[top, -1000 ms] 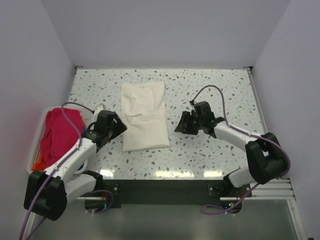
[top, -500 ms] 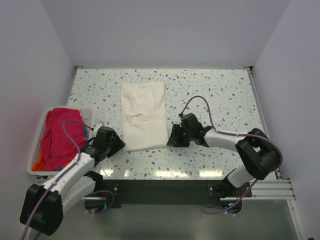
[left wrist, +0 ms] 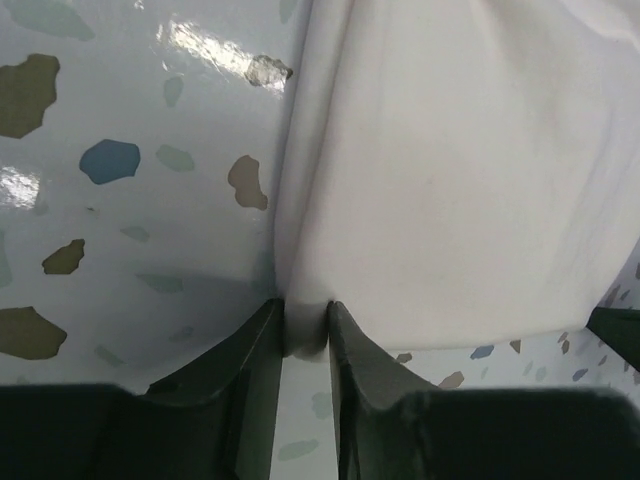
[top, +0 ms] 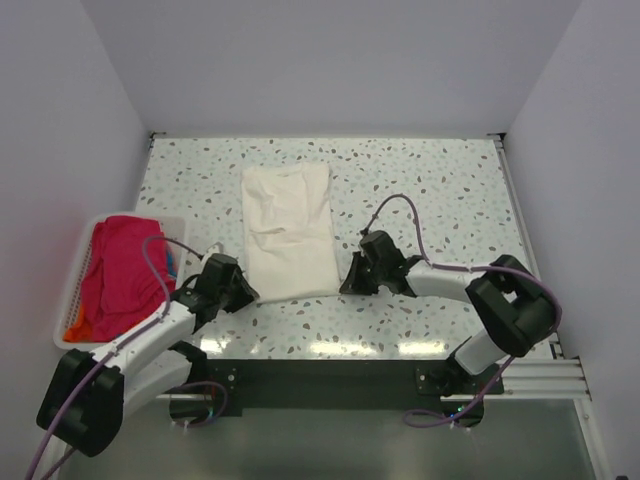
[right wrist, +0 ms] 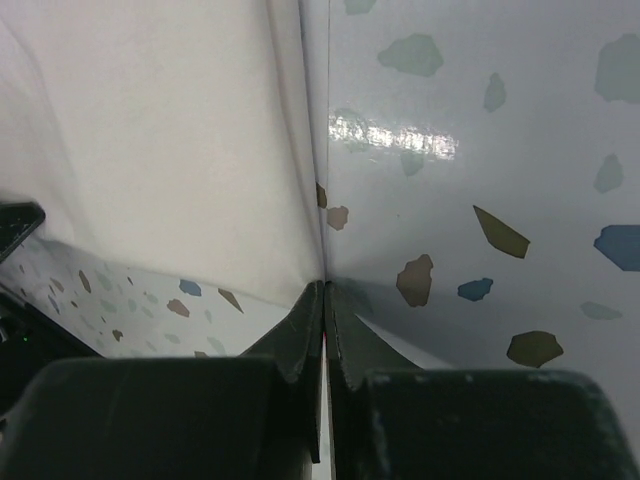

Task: Fold and stack the t-shirts
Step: Fold the tshirt, then neatly place the folded tshirt to the corner

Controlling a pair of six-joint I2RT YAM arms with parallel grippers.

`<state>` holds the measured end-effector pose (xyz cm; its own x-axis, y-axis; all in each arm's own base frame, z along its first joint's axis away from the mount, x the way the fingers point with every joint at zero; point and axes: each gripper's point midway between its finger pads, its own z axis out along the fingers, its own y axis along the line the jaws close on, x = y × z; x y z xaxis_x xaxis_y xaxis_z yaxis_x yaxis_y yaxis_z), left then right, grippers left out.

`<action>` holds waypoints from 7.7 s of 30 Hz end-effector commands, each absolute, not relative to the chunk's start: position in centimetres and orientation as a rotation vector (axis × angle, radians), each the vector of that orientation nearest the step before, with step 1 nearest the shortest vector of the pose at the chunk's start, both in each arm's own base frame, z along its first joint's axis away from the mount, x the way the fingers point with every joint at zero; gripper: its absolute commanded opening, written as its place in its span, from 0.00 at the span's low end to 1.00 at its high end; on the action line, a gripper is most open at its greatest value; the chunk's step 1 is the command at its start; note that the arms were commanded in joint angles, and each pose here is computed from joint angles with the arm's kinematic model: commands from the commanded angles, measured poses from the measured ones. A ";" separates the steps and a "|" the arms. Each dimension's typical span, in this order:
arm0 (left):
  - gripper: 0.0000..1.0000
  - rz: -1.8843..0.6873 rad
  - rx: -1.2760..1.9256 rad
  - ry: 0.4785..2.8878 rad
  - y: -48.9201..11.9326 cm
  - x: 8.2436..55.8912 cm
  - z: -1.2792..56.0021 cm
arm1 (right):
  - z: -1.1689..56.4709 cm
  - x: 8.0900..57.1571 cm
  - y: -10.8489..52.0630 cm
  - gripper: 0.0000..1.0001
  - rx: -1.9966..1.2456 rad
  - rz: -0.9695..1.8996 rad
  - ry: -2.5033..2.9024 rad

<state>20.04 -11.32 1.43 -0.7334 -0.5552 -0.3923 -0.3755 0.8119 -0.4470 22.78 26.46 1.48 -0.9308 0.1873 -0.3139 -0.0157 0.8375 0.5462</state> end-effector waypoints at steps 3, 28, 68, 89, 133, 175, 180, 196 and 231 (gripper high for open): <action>0.18 -0.476 -0.572 2.629 -13.6 17.9 -0.5 | 1.9 22.9 24.6 0.00 0.167 0.707 2.619; 0.41 -0.389 -0.466 2.718 -14.3 10.6 -0.2 | 4.0 16.7 20.1 0.47 0.083 0.757 2.592; 0.00 -0.485 -0.314 2.839 -17.1 7.9 0.3 | 2.1 13.2 18.6 0.00 0.154 0.731 2.633; 0.00 -0.405 -0.275 2.572 -18.1 13.3 11.8 | 12.3 17.2 18.2 0.00 -0.063 0.499 2.427; 0.72 -0.445 -0.470 2.148 -11.3 48.7 17.9 | 14.5 52.1 21.9 0.78 0.034 0.557 2.349; 0.35 -0.460 -0.170 2.298 -21.5 40.5 17.7 | 6.1 52.4 15.7 0.00 -0.185 -0.021 2.466; 0.35 -0.460 -0.135 2.296 -20.2 37.7 18.6 | 6.9 55.4 7.9 0.00 -0.071 -0.195 2.466; 0.34 -0.493 0.010 2.368 -20.3 34.9 17.5 | 10.1 61.9 -9.8 0.00 0.071 -0.602 2.299; 0.35 -0.580 0.077 2.399 -21.1 34.6 14.2 | 14.7 60.0 -1.6 0.97 0.369 -0.296 2.188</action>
